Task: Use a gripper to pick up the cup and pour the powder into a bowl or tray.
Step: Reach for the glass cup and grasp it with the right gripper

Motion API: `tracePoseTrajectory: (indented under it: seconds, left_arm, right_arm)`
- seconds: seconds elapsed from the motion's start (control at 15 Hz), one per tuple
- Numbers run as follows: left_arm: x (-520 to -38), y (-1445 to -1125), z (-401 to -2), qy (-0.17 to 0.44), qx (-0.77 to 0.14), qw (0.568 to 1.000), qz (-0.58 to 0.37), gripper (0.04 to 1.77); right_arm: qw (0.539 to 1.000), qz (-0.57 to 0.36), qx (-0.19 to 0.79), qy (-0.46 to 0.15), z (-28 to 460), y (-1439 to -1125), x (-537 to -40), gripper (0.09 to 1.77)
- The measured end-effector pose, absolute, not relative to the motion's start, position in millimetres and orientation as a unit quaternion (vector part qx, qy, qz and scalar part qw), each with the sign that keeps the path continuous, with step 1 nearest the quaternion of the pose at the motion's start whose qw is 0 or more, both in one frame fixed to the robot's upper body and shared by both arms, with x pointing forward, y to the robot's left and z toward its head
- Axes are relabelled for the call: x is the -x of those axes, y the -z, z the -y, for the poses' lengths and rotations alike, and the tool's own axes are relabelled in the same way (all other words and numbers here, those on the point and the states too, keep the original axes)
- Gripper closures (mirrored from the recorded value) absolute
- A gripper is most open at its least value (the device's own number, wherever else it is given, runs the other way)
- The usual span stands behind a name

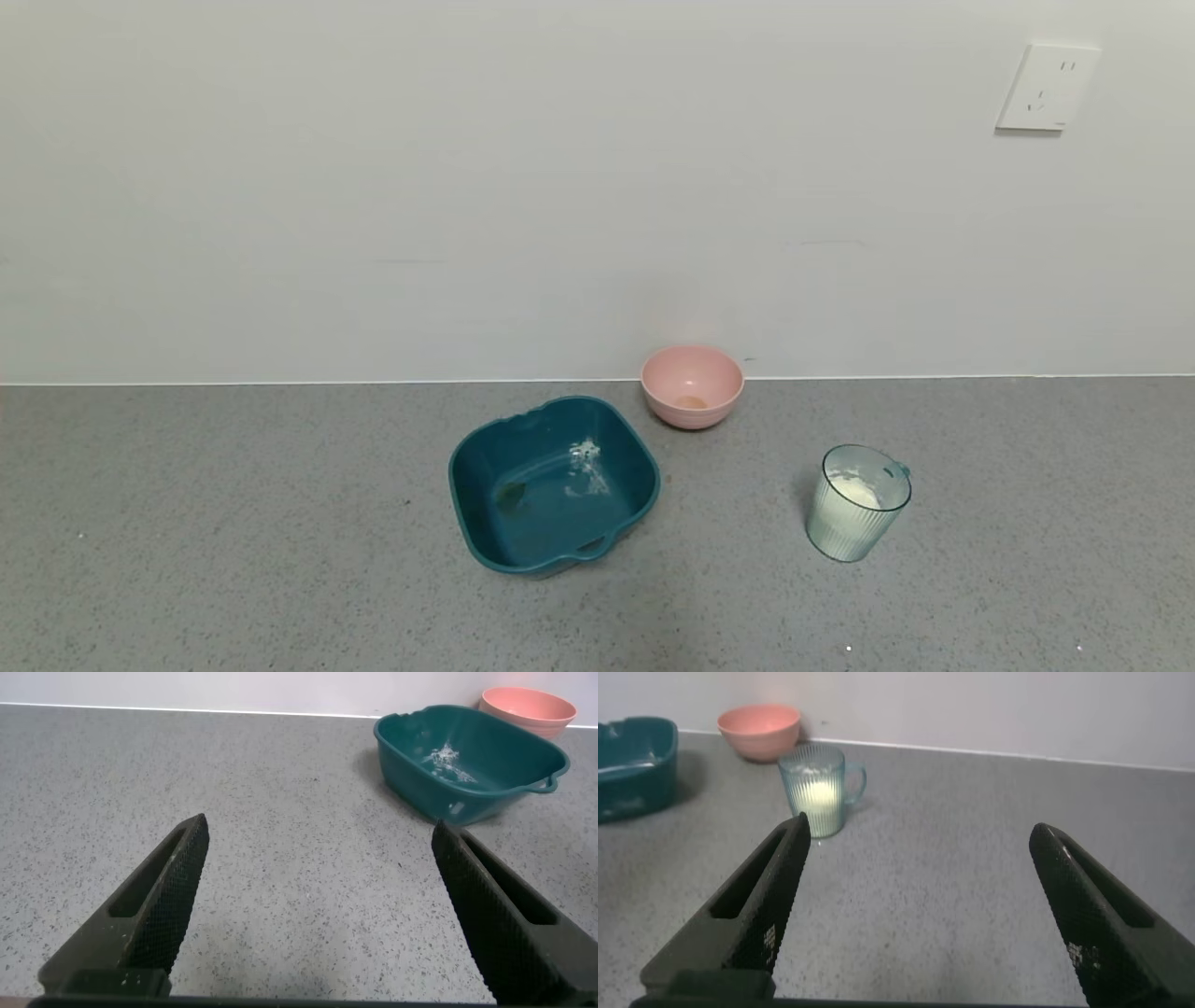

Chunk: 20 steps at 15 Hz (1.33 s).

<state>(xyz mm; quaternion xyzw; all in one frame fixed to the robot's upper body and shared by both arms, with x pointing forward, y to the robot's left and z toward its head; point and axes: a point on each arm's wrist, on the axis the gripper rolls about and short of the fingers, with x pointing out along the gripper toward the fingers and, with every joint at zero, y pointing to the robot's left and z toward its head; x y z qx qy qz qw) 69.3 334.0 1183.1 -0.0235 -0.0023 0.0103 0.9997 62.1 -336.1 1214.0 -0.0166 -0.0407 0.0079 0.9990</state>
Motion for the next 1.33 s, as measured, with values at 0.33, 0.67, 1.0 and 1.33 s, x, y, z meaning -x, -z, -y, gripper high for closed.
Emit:
tracePoseTrajectory:
  seconds: [0.33,0.67,1.0,1.33]
  left_arm:
    - [-69,-1183,-334,-0.010,0.024,1.000,0.002,0.09]
    - [-69,-1183,-334,-0.010,0.023,1.000,0.002,0.09]
    - [-69,-1183,-334,-0.010,0.023,1.000,0.002,0.09]
    - [-69,-1183,-334,-0.010,0.023,1.000,0.002,0.09]
  right_arm:
    - [0.999,0.024,0.017,-0.019,336,-1276,-78,0.15]
    - [0.998,-0.053,0.016,-0.024,335,-1301,-140,0.15]
    - [0.986,-0.157,0.013,-0.053,328,-1273,-203,0.15]
    - [0.968,-0.230,-0.008,-0.096,307,-1236,-249,0.15]
